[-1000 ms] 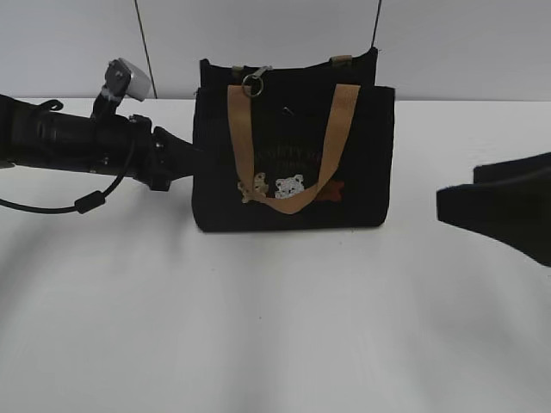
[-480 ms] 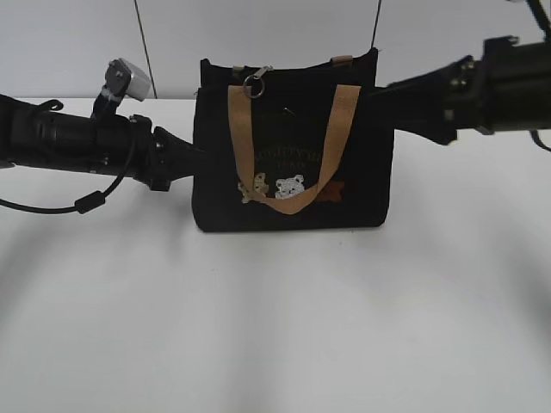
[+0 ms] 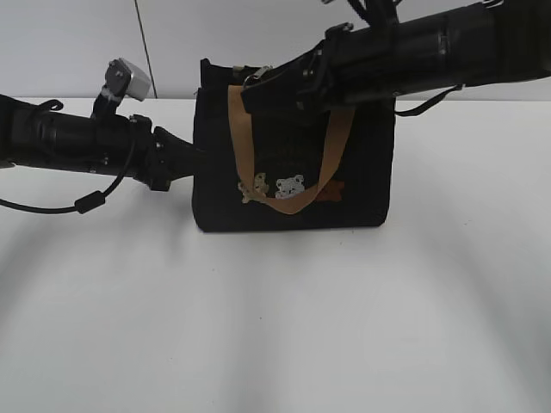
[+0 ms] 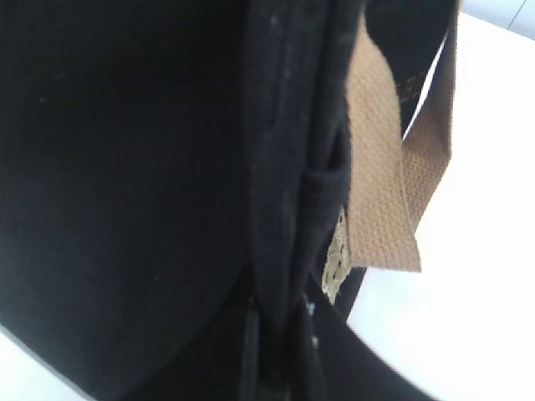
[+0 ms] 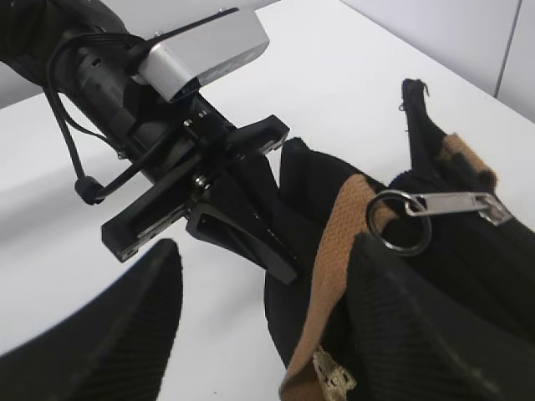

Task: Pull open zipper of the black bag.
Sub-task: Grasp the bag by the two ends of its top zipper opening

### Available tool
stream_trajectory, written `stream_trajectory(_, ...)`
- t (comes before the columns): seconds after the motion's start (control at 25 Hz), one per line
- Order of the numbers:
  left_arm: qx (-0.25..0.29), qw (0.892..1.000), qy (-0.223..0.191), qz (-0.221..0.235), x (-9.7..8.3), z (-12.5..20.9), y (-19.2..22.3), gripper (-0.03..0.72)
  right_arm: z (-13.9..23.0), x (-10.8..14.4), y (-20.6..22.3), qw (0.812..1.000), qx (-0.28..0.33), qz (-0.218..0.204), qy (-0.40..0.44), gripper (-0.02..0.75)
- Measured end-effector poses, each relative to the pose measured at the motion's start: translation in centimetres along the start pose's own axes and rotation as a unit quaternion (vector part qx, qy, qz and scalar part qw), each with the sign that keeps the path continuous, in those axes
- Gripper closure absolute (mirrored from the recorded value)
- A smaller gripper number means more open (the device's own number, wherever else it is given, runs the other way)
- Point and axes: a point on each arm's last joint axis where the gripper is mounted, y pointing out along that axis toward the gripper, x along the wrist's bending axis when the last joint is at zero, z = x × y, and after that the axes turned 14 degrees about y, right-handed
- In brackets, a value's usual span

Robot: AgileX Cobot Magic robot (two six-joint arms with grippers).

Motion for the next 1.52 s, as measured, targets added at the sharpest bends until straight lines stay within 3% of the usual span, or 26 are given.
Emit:
stream_trajectory(0.12,0.0,1.0,0.0,0.0,0.0,0.0,0.0,0.655,0.1,-0.4,1.7,1.0,0.006,0.002,-0.009,0.266)
stream_trajectory(0.36,0.0,1.0,0.0,0.0,0.0,0.0,0.0,0.655,1.0,-2.2,2.9,0.998,0.019,0.056,0.001,0.266)
stream_trajectory(0.48,0.0,1.0,0.0,0.0,0.0,0.0,0.0,0.655,1.2,-2.5,3.1,0.998,0.021,0.062,0.007,0.266)
stream_trajectory(1.24,0.0,1.0,0.001,-0.001,0.1,0.0,0.0,0.655,1.5,-3.0,3.8,0.996,-0.007,0.061,0.07,0.266)
stream_trajectory(1.52,0.001,1.0,0.001,-0.001,0.0,0.0,0.0,0.655,1.8,-3.0,4.3,0.996,-0.007,0.037,0.079,0.266)
